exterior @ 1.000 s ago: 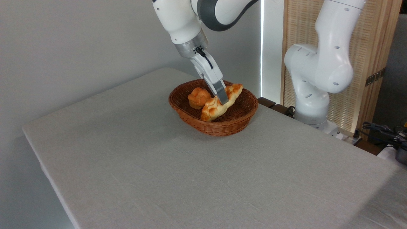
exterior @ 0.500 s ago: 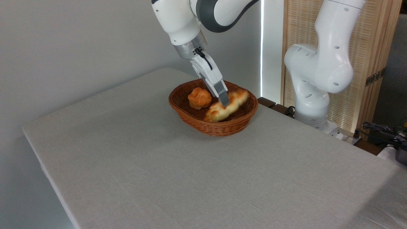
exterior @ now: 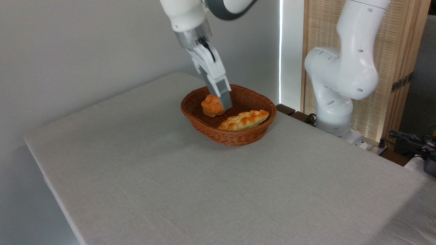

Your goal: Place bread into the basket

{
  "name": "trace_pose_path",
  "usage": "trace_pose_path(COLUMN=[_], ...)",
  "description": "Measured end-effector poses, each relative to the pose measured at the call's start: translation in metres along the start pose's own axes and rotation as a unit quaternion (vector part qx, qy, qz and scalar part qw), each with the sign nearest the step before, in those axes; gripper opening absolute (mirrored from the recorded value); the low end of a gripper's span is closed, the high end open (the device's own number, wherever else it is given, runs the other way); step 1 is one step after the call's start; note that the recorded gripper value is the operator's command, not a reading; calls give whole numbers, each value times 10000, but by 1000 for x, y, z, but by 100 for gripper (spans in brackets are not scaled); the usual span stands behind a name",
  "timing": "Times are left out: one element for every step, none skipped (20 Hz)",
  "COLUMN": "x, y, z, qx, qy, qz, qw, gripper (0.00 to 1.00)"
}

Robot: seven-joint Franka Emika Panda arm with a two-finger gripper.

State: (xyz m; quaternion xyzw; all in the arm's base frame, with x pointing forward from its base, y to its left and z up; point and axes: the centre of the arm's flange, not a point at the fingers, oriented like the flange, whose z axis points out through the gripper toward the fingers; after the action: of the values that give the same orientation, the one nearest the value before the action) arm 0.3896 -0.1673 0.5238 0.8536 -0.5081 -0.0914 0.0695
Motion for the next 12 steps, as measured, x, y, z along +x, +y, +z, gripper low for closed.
trace_pose_path(x=[3, 3, 3, 3, 2, 2, 0, -3, -7, -9, -12, -14], y=[-9, -17, -31, -50, -61, -79, -100, -117, -131, -138, -147, -151], z=[-19, -30, -46, -61, -68, -78, -86, -90, -94, -96, -101, -104], qx=[109, 168, 252, 347, 414, 546, 671, 756, 814, 835, 867, 886], qy=[152, 241, 374, 521, 612, 774, 930, 1039, 1119, 1151, 1199, 1225], qz=[-57, -110, -218, -346, -422, -548, -689, -799, -902, -951, -1018, -1045], qw=[9998, 9995, 9987, 9974, 9964, 9940, 9910, 9885, 9863, 9853, 9837, 9830], gripper=[100, 100, 100, 100, 100, 100, 100, 100, 100, 100, 100, 100])
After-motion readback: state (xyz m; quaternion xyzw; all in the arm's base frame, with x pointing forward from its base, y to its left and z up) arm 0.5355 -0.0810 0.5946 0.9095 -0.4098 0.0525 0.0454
